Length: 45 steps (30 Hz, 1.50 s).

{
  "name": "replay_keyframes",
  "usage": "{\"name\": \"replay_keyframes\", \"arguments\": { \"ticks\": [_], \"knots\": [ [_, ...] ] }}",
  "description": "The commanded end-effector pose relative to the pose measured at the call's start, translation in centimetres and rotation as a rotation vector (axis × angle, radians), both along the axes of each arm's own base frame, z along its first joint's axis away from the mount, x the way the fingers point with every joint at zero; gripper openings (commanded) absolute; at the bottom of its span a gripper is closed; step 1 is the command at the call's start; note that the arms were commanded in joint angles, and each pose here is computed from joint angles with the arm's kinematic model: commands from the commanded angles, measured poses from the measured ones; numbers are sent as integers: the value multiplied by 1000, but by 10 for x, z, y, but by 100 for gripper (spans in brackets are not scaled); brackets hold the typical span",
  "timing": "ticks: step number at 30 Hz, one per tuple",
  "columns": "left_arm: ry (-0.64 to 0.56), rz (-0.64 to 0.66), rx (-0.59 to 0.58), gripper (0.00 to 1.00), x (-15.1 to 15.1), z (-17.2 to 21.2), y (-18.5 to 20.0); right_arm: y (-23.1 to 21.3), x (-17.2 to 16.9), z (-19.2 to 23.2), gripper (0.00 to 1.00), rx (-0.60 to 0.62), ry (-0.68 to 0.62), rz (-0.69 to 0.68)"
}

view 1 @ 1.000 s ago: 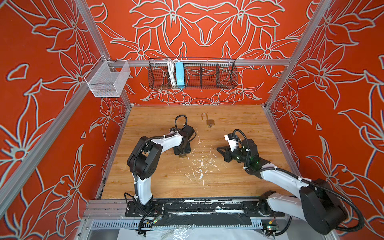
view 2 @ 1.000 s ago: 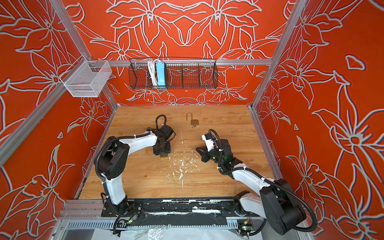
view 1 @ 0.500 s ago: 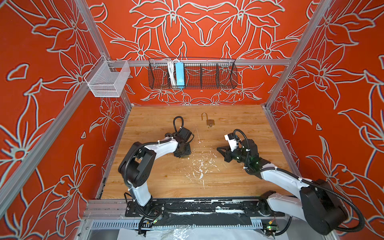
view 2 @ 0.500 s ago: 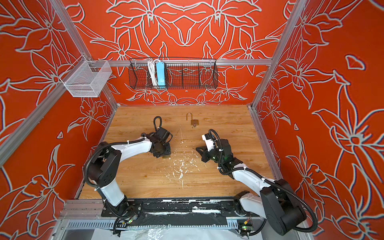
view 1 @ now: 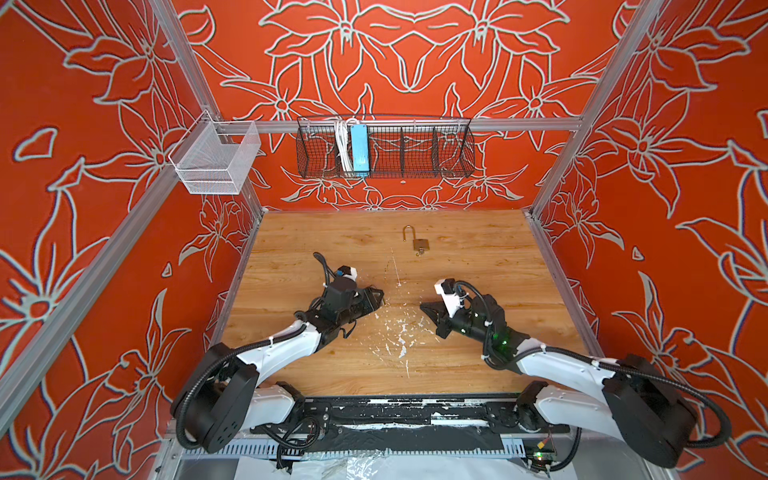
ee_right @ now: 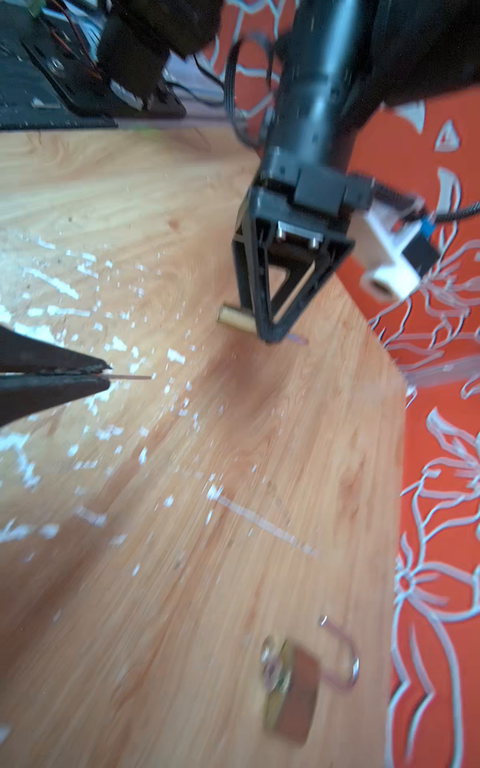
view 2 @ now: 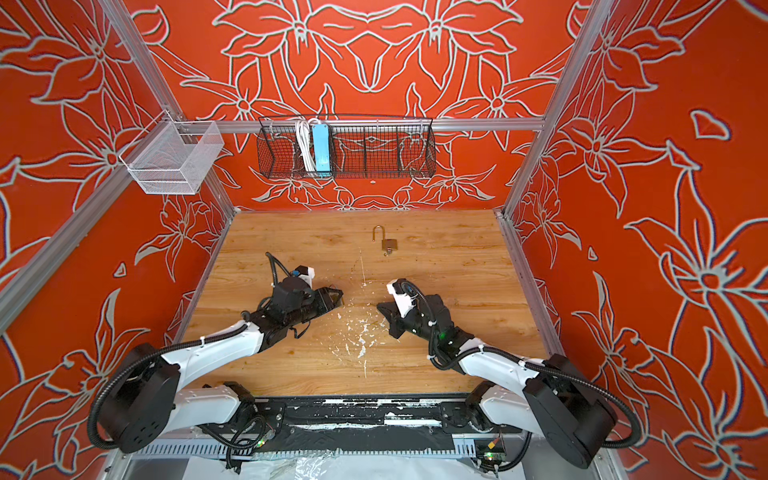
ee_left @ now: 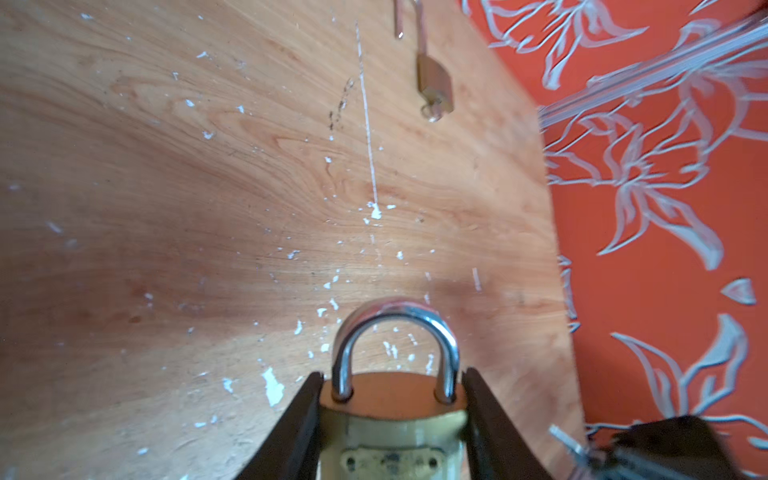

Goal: Unlock with the key
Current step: 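Lift and tilt the padlock with the left gripper while the right brings the key closer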

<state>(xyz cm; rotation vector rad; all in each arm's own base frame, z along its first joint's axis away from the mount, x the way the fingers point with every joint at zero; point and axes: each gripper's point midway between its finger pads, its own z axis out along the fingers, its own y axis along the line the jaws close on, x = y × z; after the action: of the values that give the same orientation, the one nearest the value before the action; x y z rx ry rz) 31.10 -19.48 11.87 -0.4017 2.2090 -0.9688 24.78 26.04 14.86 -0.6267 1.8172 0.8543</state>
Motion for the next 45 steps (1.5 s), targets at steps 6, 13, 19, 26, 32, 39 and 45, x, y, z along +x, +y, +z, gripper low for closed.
{"name": "replay_keyframes", "arguments": {
  "ticks": [6,13,19,26,32,39,45],
  "knots": [
    [-244,189,-317,0,2,61,23,34,14,-6,0,72,-78,-88],
    [-79,326,-385,0,2,36,36,46,4,-1,0,62,-155,-68],
    [-114,245,-382,0,3,46,16,54,1,-4,0,61,-142,-42],
    [-265,236,-193,0,6,73,14,53,8,18,0,62,-174,-77],
    [-387,443,-155,0,22,104,48,59,34,62,0,-29,-291,-137],
    [-432,328,-306,0,26,83,20,64,26,43,0,-36,-318,-43],
    [-366,99,-458,0,21,70,-33,65,24,26,0,-36,-266,-33]
  ]
}}
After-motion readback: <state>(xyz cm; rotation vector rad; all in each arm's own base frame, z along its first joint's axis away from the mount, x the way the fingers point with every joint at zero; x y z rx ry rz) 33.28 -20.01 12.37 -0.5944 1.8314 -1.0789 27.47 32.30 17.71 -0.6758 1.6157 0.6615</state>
